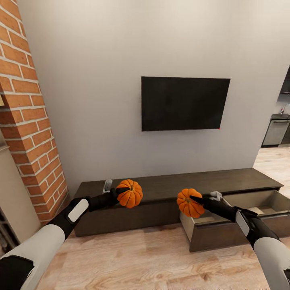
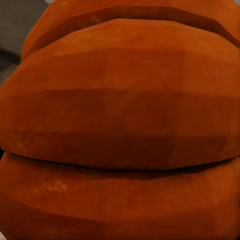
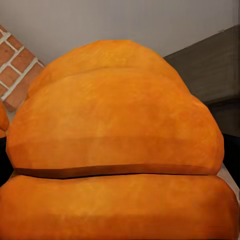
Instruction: Place each of the two pumpkins and all three candles from the living room inside a cabinet in the living room (use any cabinet), then make sure every cabinet is closed, and position the cauldron so it is next to a table in the living room.
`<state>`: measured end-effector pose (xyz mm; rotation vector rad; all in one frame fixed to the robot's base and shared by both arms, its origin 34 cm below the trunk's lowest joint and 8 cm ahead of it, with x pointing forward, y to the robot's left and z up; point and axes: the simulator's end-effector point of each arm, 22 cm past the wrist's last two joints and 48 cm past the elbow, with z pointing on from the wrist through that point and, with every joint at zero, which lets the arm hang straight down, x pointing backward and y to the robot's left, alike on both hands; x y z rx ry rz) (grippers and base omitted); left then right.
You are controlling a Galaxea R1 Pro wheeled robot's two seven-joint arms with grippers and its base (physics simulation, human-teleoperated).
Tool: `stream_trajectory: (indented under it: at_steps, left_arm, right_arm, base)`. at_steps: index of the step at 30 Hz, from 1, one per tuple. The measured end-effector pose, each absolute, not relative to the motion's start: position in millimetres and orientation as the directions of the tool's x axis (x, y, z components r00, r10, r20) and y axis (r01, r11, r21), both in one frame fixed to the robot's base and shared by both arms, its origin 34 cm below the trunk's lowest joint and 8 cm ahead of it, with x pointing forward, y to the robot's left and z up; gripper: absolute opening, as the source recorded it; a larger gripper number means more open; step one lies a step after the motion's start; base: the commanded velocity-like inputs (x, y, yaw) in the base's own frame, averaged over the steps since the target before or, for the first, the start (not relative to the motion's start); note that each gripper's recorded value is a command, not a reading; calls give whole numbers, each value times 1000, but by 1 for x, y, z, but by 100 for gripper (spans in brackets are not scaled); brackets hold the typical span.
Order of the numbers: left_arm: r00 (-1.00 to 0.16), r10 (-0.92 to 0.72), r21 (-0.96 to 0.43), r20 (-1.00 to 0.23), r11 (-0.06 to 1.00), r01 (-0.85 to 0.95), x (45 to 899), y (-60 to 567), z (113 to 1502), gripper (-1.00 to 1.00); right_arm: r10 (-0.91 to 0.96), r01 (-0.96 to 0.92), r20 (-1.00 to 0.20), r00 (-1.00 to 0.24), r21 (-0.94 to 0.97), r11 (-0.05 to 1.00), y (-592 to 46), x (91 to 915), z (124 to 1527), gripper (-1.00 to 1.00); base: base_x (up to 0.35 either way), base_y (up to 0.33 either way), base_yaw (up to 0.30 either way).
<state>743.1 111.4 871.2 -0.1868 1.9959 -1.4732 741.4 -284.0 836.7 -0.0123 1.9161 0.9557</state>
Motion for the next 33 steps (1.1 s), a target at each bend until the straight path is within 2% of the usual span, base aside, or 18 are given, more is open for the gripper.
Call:
stream_trajectory:
  at_steps: [33]
  left_arm:
    - [-798,-471,-907,-375,365,211,747,117,845,-100]
  right_arm:
    - [372,-349,-729,-574,630,694,-285,743,808,-100]
  base:
    - [0,0,-167]
